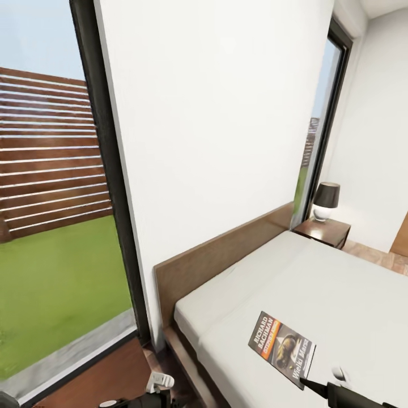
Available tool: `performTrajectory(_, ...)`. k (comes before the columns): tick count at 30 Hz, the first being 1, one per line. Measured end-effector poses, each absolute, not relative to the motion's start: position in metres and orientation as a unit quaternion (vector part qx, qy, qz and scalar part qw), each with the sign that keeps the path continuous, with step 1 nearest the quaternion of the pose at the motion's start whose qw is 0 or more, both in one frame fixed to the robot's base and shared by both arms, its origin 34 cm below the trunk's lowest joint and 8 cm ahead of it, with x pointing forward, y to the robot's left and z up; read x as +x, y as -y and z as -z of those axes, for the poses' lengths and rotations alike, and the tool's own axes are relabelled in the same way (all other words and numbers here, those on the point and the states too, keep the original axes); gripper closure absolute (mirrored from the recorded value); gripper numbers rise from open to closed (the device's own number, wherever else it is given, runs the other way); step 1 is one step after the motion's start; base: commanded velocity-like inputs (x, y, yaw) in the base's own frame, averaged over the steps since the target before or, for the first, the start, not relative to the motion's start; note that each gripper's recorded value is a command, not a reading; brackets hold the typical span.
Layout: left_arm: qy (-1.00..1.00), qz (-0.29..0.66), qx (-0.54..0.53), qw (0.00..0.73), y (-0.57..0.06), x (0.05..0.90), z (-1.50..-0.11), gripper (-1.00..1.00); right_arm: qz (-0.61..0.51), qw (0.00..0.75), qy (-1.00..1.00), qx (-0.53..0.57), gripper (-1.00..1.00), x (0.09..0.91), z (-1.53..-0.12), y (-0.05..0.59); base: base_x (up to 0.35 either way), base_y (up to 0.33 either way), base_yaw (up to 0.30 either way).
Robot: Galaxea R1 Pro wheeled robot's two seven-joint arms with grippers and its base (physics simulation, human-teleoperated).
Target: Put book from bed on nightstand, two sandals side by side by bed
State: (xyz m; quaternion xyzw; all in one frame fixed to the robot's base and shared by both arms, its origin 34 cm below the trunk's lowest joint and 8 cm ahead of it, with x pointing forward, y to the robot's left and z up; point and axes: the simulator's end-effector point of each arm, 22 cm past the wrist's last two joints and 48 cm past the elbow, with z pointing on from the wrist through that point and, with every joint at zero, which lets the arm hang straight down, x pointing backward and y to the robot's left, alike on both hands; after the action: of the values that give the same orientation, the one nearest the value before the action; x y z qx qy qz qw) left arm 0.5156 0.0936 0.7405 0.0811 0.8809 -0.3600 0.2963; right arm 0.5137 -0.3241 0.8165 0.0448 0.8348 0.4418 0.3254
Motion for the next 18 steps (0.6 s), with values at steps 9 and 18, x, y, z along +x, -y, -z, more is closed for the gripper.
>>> performTrajectory(9, -0.881, 0.363, 0.081, 0.292, -0.0877, 0.5114, -0.7391, -1.00, -0.440, 0.309, -0.840, 0.064, 1.00, 0.4999, -0.8053, 0.3266, 0.000, 0.000, 0.278)
performTrajectory(18, -0.879, 0.368, 0.082, 0.290, -0.0861, 0.5103, -0.7403, -1.00, -0.438, 0.309, -0.842, 0.064, 1.00, 0.4990, -0.8055, 0.3303, 0.000, 0.000, 0.287)
